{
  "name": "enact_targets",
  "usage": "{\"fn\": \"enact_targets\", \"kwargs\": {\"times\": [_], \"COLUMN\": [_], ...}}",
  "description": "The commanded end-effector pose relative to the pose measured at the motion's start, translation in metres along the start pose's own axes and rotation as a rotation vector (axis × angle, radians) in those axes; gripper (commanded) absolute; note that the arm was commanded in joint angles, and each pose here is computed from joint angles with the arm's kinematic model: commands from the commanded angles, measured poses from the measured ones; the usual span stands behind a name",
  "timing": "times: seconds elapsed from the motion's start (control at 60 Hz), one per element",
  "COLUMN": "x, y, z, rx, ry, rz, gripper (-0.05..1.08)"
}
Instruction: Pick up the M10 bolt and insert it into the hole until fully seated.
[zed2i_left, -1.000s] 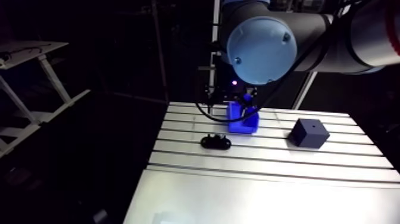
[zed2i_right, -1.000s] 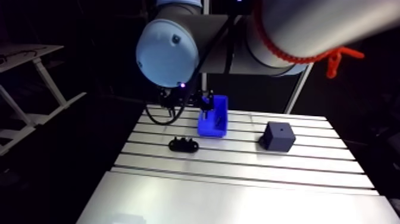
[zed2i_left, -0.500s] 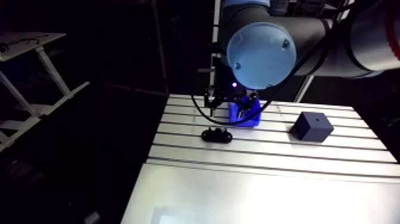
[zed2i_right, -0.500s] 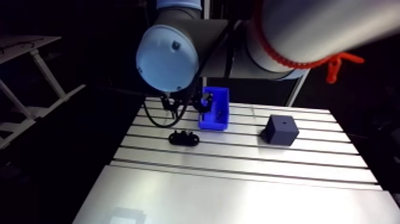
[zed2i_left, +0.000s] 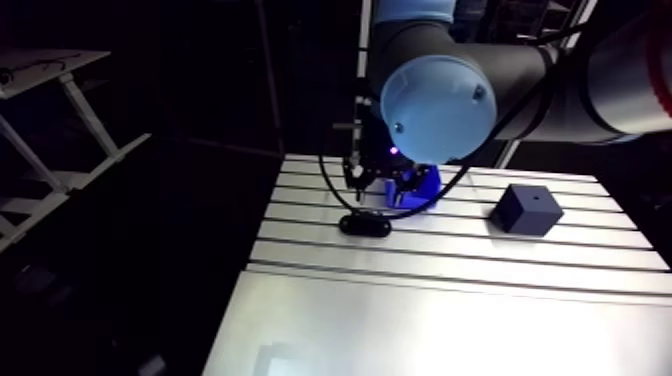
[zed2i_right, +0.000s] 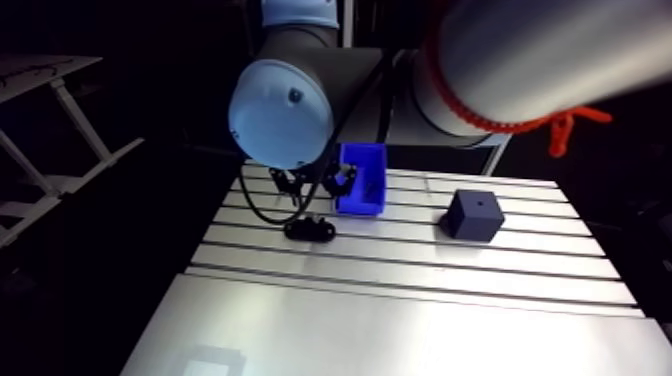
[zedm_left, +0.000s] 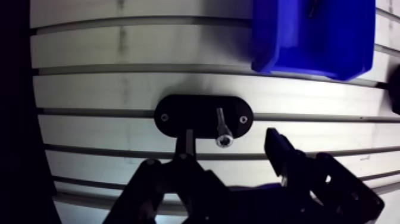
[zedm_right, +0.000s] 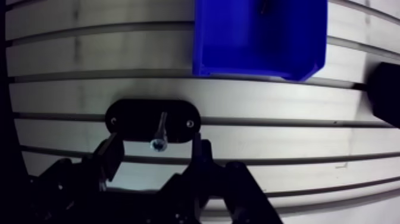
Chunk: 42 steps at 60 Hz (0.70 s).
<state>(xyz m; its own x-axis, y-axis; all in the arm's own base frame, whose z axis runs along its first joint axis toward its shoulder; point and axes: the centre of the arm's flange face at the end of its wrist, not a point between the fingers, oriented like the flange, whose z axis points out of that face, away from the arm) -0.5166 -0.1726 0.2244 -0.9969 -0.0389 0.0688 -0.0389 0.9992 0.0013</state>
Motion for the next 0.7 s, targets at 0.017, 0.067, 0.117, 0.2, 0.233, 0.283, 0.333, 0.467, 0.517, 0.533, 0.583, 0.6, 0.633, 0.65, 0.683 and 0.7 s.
{"fn": "enact_targets", "kwargs": {"times": [0.017, 0.067, 0.117, 0.2, 0.233, 0.283, 0.333, 0.467, 0.517, 0.533, 0.583, 0.6, 0.633, 0.65, 0.683, 0.7], "x": [-0.002, -0.003, -0.003, -0.003, -0.003, -0.003, -0.003, -0.004, -0.004, -0.004, -0.004, -0.004, -0.004, -0.004, -0.004, -0.004], "y": [0.0, 0.0, 0.0, -0.001, -0.001, -0.001, -0.001, -0.001, -0.001, -0.001, -0.001, -0.001, -0.001, -0.001, -0.001, -0.001], "z": [0.004, 0.007, 0.01, 0.01, 0.01, 0.01, 0.011, 0.017, 0.017, 0.017, 0.017, 0.018, 0.018, 0.018, 0.018, 0.018], "rx": [0.0, 0.0, -0.001, -0.001, 0.0, 0.0, 0.0, -0.001, -0.001, -0.001, -0.001, -0.001, -0.001, -0.001, -0.001, -0.001], "ry": [-0.006, -0.012, -0.017, -0.019, -0.018, -0.017, -0.019, -0.029, -0.03, -0.031, -0.031, -0.031, -0.031, -0.031, -0.033, -0.033], "rz": [-0.003, -0.003, -0.003, -0.004, -0.005, -0.005, -0.005, -0.005, -0.005, -0.005, -0.005, -0.005, -0.005, -0.005, -0.005, -0.005], "gripper": [0.35, 0.36, 0.36, 0.37, 0.37, 0.38, 0.38, 0.41, 0.41, 0.41, 0.41, 0.42, 0.43, 0.43, 0.44, 0.44]}}
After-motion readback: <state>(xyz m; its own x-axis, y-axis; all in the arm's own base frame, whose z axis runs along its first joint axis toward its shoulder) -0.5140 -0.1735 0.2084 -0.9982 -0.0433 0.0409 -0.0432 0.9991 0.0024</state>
